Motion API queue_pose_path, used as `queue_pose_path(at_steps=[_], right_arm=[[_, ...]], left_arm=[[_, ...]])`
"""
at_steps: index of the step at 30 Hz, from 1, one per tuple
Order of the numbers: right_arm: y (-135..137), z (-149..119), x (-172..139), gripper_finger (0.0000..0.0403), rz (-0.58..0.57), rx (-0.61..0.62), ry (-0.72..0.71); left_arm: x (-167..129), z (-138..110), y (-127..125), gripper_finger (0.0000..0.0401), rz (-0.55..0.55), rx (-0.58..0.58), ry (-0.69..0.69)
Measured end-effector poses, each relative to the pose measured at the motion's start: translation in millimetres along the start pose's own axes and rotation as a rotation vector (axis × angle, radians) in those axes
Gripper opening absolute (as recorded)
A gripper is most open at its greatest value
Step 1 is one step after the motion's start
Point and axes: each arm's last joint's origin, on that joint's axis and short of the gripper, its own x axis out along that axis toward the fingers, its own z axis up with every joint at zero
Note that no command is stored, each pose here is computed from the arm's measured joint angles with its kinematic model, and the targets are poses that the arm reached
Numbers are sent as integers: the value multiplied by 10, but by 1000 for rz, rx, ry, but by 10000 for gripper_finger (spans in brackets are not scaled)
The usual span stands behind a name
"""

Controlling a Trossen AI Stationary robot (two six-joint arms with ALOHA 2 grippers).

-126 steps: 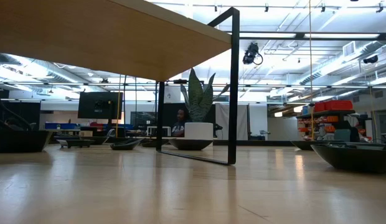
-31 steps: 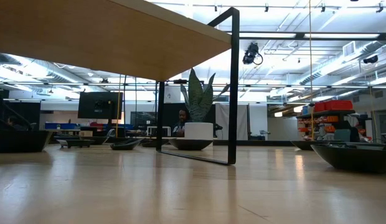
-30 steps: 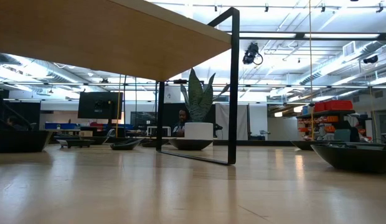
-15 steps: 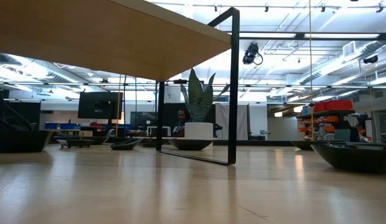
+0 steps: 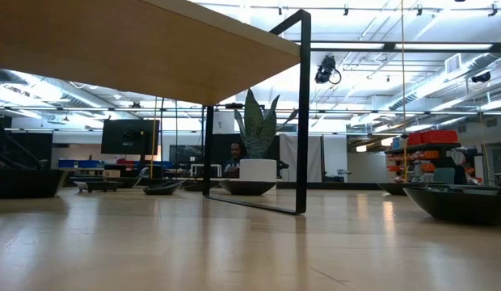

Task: Pick & Place Mini shaped plates
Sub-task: Put the black leaf shaped plate on the shelf

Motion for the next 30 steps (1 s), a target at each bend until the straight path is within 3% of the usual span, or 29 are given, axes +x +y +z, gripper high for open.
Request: queue_pose_path(at_steps=[7,18,30], right_arm=[[0,0,0,2,0,0,0],[0,0,0,2,0,0,0],[0,0,0,2,0,0,0]], left_arm=[[-132,113,218,16,106,58,-52],[-143,94,723,16,274,92,-22],[-204,52,1173,16,365,8,-65]])
